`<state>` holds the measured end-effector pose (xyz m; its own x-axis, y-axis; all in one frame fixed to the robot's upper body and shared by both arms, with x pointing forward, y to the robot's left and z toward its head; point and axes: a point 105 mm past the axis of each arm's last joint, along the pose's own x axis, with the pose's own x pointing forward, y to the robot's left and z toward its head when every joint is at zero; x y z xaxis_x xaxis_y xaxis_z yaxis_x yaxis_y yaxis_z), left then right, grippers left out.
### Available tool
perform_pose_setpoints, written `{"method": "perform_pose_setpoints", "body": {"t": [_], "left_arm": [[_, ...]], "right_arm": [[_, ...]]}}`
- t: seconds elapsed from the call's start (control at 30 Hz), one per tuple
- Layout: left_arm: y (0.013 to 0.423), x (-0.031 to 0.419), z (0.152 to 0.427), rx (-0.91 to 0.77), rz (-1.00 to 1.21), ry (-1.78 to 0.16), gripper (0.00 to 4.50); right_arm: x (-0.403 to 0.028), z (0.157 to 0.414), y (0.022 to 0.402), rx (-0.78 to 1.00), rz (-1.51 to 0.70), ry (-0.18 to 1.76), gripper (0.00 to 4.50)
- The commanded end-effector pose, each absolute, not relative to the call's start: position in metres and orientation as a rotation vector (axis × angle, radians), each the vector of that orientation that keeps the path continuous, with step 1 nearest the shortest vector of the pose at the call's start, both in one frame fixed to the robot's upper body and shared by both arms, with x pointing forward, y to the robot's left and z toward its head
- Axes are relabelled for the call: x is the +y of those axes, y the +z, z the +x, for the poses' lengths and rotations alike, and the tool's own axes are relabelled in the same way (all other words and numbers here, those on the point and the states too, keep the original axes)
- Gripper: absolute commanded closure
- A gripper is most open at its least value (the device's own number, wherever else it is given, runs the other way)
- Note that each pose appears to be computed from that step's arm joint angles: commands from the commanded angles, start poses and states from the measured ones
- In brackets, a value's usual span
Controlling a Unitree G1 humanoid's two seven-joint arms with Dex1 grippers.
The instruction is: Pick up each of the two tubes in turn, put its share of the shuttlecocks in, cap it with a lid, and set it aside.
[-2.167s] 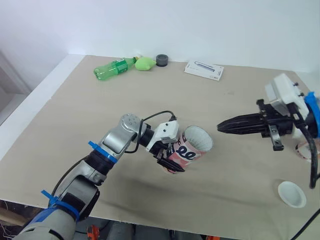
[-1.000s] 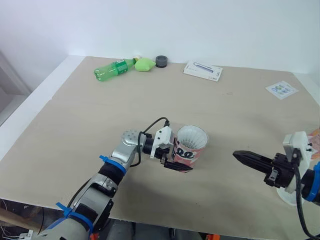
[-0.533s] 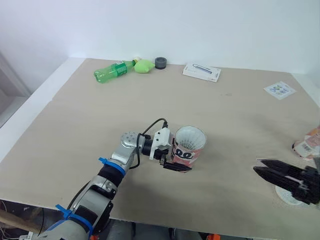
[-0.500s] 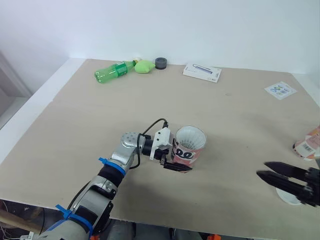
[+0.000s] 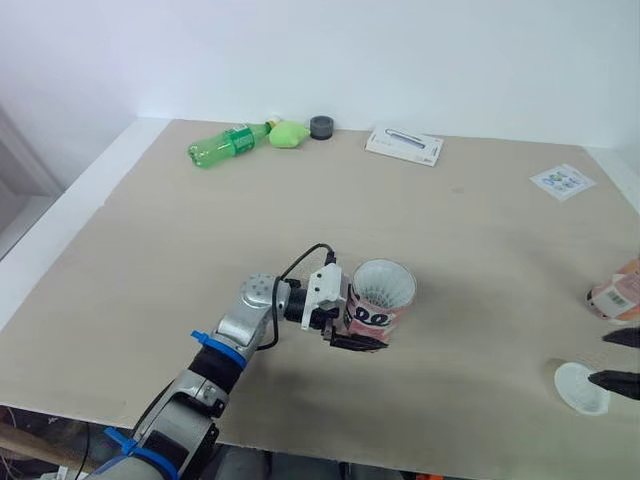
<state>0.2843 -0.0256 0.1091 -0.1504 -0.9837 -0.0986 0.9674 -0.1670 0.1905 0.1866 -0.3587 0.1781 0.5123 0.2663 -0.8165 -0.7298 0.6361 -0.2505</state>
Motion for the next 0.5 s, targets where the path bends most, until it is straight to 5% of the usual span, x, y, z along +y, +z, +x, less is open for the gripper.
{"method": "perform_pose_setpoints", "body": {"t": [0.03,0.5], "left_arm": [[0.079,-0.024,0.273,0.06,0.245,-1.756,0.77],[0.085,-0.017,0.28,0.057,0.258,-1.704,0.77]], "right_arm": [[-0.37,0.194,0.168,0.87,-0.623,0.662,0.94],[-0.383,0.21,0.132,0.923,-0.526,0.676,0.94]]}}
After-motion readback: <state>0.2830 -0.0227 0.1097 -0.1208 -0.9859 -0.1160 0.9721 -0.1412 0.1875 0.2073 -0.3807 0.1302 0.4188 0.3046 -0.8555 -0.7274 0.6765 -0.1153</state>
